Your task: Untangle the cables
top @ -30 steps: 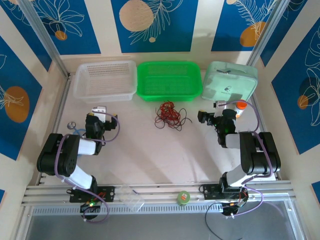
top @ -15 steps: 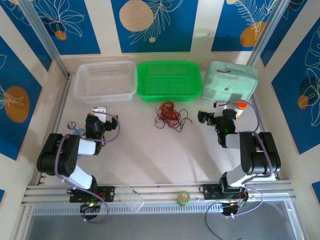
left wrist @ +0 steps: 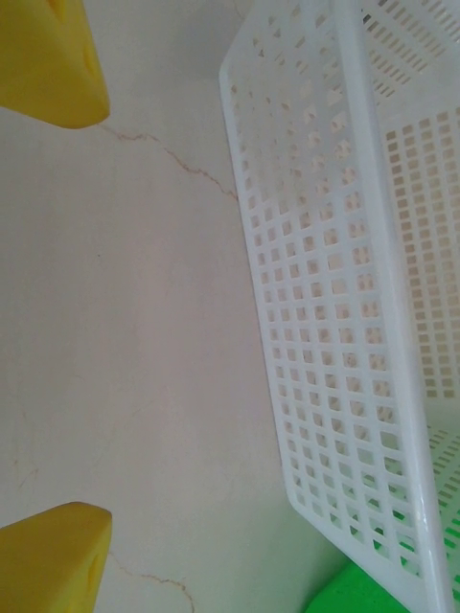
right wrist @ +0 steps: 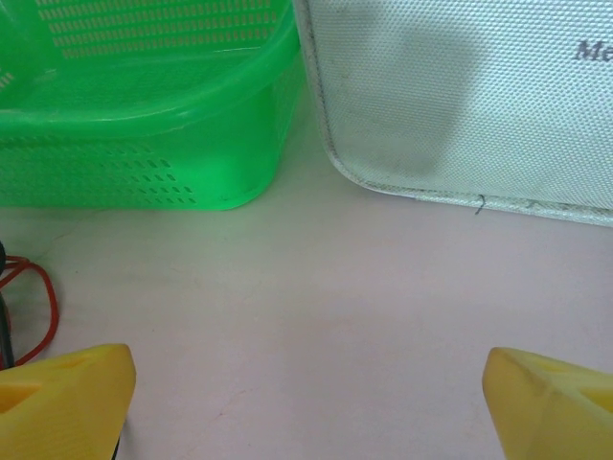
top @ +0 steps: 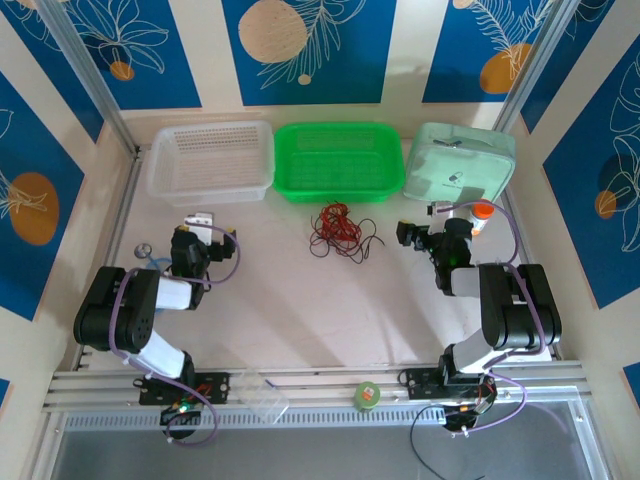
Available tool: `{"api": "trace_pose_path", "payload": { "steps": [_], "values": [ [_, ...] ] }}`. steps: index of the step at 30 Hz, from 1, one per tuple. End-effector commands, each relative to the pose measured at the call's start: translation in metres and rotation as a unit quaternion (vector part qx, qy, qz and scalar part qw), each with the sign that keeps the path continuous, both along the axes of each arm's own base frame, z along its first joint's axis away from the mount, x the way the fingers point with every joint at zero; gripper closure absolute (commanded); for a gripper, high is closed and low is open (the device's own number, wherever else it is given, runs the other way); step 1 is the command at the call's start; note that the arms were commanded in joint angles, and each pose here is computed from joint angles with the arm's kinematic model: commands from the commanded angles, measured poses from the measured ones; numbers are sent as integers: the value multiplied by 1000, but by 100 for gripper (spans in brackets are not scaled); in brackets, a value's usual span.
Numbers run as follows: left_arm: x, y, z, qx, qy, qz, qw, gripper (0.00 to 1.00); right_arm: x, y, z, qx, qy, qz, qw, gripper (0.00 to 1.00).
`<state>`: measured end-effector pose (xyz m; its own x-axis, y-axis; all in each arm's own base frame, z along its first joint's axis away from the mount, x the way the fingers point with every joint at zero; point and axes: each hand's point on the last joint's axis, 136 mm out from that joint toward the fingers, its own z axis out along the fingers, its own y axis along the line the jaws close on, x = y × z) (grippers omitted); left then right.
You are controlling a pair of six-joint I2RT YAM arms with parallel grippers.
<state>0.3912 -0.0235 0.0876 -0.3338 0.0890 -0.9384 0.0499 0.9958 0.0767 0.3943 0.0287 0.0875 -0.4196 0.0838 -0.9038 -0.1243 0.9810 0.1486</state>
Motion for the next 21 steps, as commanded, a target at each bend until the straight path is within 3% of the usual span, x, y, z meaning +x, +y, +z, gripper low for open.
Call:
{"api": "trace_pose_path", "payload": {
  "steps": [1,4,6,8,14,18,21],
  "values": [
    [-3,10,26,11,-25,27,999,0,4,-9,30,-6,-11,-31,999,7],
    [-18,34,65,3,-52,104,993,0,-4,-11,73,-10,-15,-48,999,8],
    [-33,55,95,-41,-55,179,981,0,-18,-10,104,6,-10,-61,998,8],
    [-45,59,111,-86,-34,207,974,0,-33,-4,125,32,8,-62,998,9],
    [-53,-4,130,-178,41,74,980,0,-74,56,140,71,122,19,990,9],
    [-66,-42,118,-180,107,20,978,0,-85,127,121,55,227,99,967,9],
    [-75,-68,112,-178,136,-12,975,0,-78,176,101,39,273,134,952,16]
  ]
}}
